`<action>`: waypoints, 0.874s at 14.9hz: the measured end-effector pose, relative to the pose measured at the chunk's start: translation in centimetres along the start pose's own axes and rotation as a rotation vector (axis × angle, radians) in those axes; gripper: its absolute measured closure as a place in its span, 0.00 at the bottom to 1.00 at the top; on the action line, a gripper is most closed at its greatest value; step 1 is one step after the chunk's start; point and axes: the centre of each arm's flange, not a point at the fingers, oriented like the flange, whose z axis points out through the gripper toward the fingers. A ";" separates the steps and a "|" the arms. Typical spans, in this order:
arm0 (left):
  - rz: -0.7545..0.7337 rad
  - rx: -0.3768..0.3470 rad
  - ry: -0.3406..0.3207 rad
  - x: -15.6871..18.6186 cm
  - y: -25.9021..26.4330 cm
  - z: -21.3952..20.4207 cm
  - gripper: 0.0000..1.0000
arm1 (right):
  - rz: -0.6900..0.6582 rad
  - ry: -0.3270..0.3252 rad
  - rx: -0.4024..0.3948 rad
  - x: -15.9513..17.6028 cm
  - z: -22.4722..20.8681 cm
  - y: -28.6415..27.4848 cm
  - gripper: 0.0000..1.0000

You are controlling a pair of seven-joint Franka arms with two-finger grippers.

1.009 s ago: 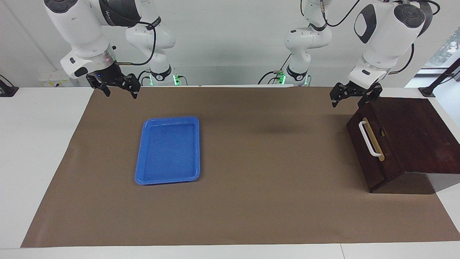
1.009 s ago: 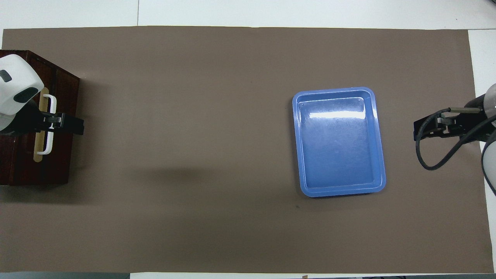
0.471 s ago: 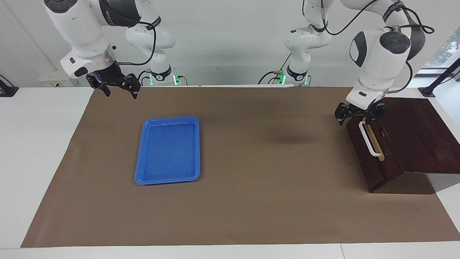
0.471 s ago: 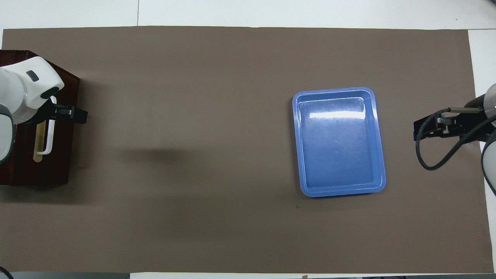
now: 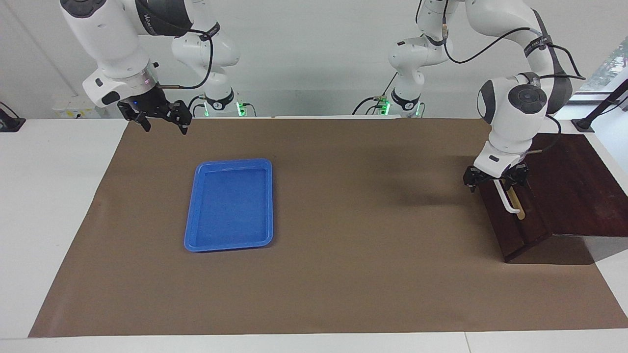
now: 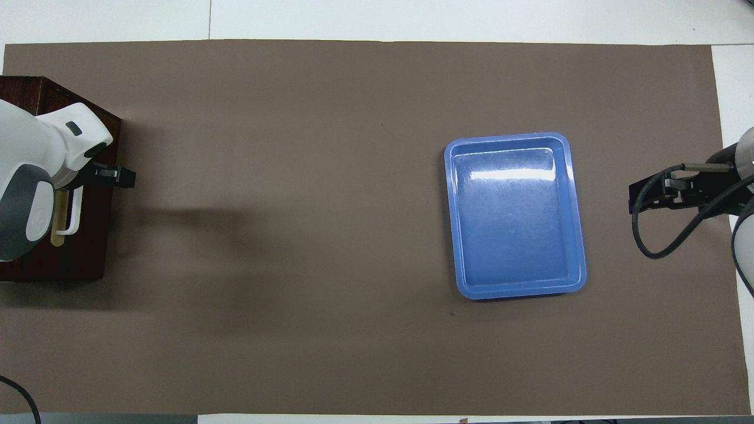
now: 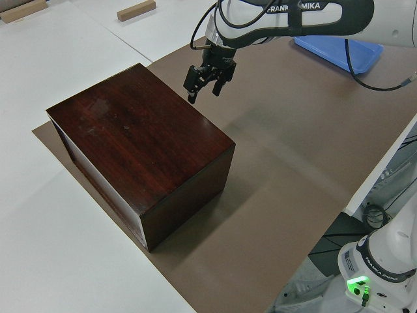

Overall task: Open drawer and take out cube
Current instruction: 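Pull the drawer handle away from the box with the left gripper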

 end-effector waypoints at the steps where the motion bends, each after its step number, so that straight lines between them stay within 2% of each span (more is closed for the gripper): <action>1: -0.005 -0.002 0.005 -0.1 -0.1 0.5 0.00 | 0.000 0.000 0.000 0.0 0.0 0.0 0.00; 9: -0.010 -0.011 0.006 -1.3 -0.3 3.3 0.00 | 0.000 0.000 0.000 0.0 0.0 0.0 0.00; 13: 0.004 -0.009 0.013 -1.4 0.4 3.4 0.00 | 0.000 0.000 0.000 0.0 0.0 0.0 0.00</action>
